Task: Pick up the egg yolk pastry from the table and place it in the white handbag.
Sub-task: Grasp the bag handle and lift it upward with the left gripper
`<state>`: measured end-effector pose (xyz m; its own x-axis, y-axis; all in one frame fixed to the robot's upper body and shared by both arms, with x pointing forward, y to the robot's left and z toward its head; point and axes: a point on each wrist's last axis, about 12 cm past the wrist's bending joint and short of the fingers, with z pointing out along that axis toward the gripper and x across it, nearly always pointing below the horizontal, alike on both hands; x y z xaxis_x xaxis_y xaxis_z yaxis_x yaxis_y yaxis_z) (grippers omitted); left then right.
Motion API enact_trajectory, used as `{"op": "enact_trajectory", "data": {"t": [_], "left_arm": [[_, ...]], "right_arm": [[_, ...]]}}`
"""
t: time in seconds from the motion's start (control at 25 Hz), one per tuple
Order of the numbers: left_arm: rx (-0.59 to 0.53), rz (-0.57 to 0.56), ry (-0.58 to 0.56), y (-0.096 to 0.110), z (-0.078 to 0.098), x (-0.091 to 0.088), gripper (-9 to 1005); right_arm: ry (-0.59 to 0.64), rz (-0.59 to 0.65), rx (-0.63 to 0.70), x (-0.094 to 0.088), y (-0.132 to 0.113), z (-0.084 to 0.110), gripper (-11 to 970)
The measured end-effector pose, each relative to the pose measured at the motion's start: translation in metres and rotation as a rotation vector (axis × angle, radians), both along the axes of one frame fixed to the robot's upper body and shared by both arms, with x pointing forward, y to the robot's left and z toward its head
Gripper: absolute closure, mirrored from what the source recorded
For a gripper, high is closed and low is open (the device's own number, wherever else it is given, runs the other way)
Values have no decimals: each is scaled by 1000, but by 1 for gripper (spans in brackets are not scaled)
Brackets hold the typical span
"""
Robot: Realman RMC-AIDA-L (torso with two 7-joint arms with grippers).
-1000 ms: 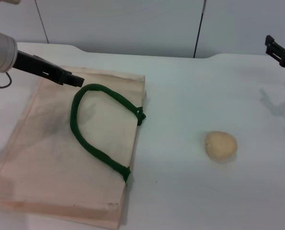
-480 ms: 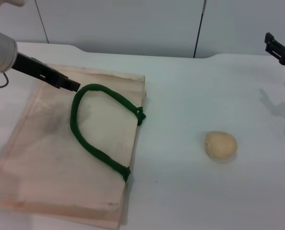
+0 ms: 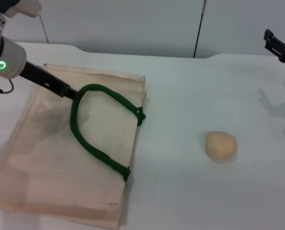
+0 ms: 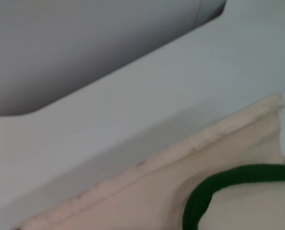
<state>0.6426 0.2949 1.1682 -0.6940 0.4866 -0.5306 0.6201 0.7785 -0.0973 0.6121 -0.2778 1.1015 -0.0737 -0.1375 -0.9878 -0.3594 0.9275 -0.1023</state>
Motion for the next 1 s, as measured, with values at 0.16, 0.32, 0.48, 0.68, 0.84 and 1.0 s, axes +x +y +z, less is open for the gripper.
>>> {"op": "enact_trajectory", "data": {"t": [0.16, 0.32, 0.48, 0.68, 0.84, 1.0], "left_arm": [[7, -1, 4, -4, -4, 2, 538], [17, 0, 3, -5, -7, 2, 539], [23, -7, 14, -8, -10, 3, 539], [36, -3, 15, -10, -12, 3, 539], [41, 0, 19, -11, -15, 3, 538], [49, 9, 17, -11, -17, 4, 538]], "right_arm": [[-1, 11, -3, 0, 3, 0, 165], [-3, 18, -5, 0, 5, 1, 166], [-2, 20, -5, 0, 5, 0, 166], [-5, 22, -4, 0, 6, 1, 166], [-5, 23, -3, 0, 6, 1, 165], [-10, 23, -2, -1, 6, 3, 165]]}}
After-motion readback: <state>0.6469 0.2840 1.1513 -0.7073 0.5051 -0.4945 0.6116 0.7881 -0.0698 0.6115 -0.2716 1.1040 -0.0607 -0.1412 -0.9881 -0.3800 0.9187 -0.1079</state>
